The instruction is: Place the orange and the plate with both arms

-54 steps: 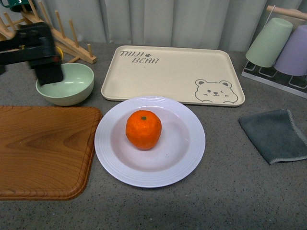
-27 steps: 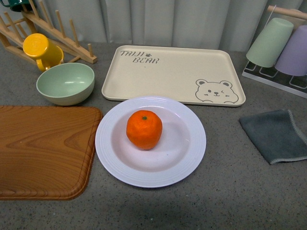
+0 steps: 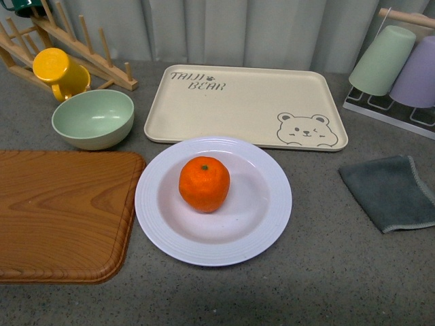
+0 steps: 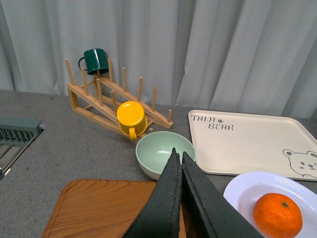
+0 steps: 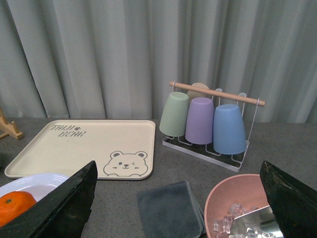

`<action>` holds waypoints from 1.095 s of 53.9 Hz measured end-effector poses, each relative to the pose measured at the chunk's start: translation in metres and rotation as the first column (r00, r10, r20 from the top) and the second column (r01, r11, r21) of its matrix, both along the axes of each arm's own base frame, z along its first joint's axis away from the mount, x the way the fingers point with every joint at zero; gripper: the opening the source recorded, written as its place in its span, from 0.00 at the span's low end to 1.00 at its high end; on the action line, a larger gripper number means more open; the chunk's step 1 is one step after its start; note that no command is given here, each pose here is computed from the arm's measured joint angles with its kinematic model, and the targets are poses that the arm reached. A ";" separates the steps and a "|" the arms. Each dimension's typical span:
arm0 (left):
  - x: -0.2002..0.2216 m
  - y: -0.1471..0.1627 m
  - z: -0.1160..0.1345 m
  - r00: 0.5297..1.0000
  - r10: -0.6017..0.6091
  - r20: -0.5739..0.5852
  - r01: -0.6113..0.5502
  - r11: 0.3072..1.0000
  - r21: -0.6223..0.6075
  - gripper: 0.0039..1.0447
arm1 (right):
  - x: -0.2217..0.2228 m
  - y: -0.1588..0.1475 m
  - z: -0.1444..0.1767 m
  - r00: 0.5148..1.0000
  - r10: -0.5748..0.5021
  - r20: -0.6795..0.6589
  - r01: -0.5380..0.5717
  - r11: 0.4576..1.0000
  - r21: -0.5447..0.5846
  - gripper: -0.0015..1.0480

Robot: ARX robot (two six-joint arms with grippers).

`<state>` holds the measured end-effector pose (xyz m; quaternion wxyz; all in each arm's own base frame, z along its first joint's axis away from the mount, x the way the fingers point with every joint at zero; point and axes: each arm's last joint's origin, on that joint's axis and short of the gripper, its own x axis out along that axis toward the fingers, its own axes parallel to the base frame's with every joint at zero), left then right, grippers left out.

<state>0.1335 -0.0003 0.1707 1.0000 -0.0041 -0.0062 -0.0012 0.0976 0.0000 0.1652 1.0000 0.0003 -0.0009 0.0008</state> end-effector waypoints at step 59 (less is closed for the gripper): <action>-0.037 0.000 0.000 1.000 0.000 0.005 0.000 1.000 0.000 0.04 | 0.000 0.000 0.000 1.000 0.000 0.000 0.000 1.000 0.000 0.91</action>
